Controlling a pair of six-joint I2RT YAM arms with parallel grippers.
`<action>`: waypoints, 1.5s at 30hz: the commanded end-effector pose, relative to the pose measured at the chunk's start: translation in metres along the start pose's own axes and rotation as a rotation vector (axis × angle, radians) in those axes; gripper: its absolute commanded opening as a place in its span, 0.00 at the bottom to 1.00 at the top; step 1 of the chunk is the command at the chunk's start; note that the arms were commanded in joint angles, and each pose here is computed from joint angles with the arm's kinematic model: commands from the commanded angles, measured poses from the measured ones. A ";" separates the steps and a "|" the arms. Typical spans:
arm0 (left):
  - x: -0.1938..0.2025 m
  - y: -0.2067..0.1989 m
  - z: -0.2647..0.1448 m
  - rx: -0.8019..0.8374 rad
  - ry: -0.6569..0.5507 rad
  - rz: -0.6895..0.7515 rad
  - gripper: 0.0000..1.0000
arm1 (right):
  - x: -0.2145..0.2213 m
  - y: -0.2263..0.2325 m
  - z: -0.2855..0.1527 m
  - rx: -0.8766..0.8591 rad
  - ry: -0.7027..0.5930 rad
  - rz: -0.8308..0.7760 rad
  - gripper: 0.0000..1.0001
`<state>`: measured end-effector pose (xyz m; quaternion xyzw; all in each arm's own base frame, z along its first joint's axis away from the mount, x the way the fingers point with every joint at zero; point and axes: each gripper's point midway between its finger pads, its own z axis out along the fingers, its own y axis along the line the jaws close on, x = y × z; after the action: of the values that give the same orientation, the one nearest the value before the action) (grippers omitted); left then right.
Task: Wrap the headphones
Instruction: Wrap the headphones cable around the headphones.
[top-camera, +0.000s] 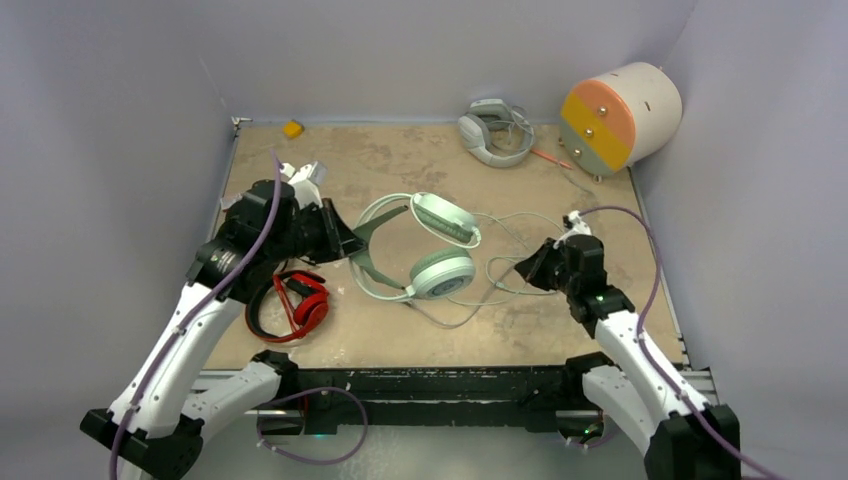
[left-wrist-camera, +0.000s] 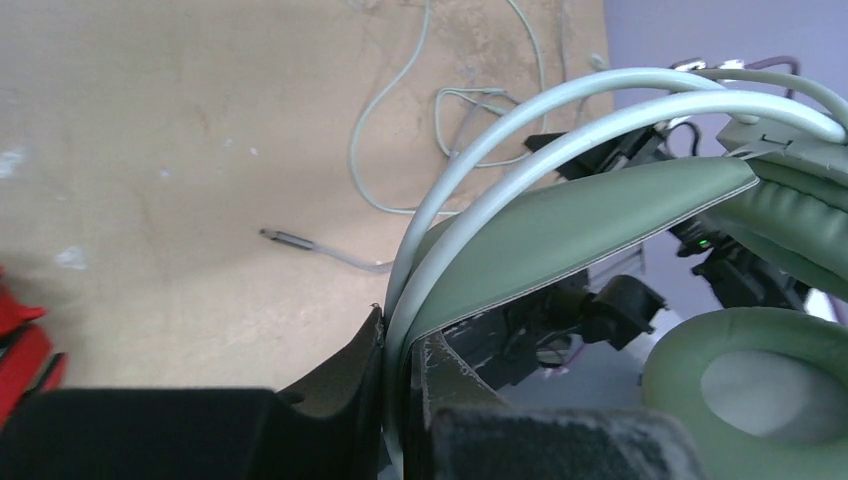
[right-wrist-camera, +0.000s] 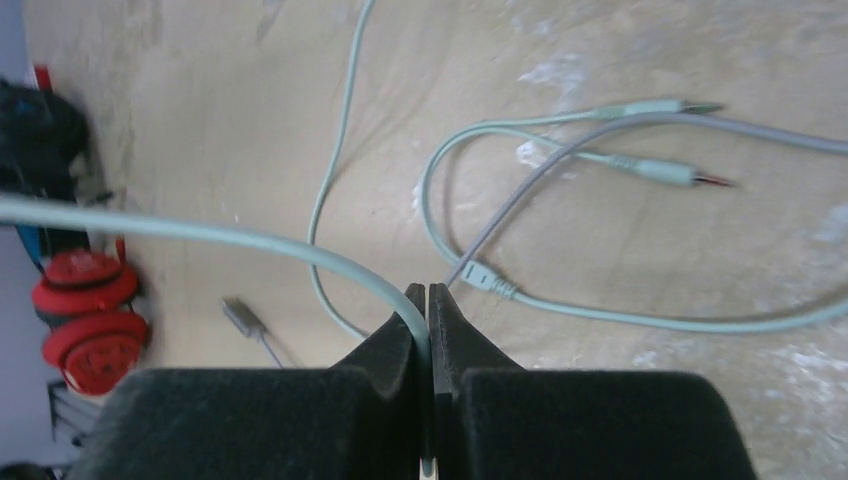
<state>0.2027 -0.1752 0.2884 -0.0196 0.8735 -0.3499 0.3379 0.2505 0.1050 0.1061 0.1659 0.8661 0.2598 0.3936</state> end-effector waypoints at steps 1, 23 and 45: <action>-0.033 -0.050 0.015 0.237 -0.072 -0.115 0.00 | 0.009 0.056 -0.003 -0.218 0.062 -0.226 0.00; -0.186 0.041 0.045 -0.304 -0.567 -0.285 0.00 | 0.116 0.194 -0.100 -0.998 0.352 -0.558 0.00; -0.131 0.096 0.091 -0.837 -0.424 0.039 0.00 | 0.073 0.249 -0.112 -0.883 0.381 -0.674 0.03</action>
<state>0.3704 -0.1311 0.2373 -0.1905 0.8769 0.0262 0.4406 0.1356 0.3184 0.2355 -0.3367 0.7466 0.5040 0.2742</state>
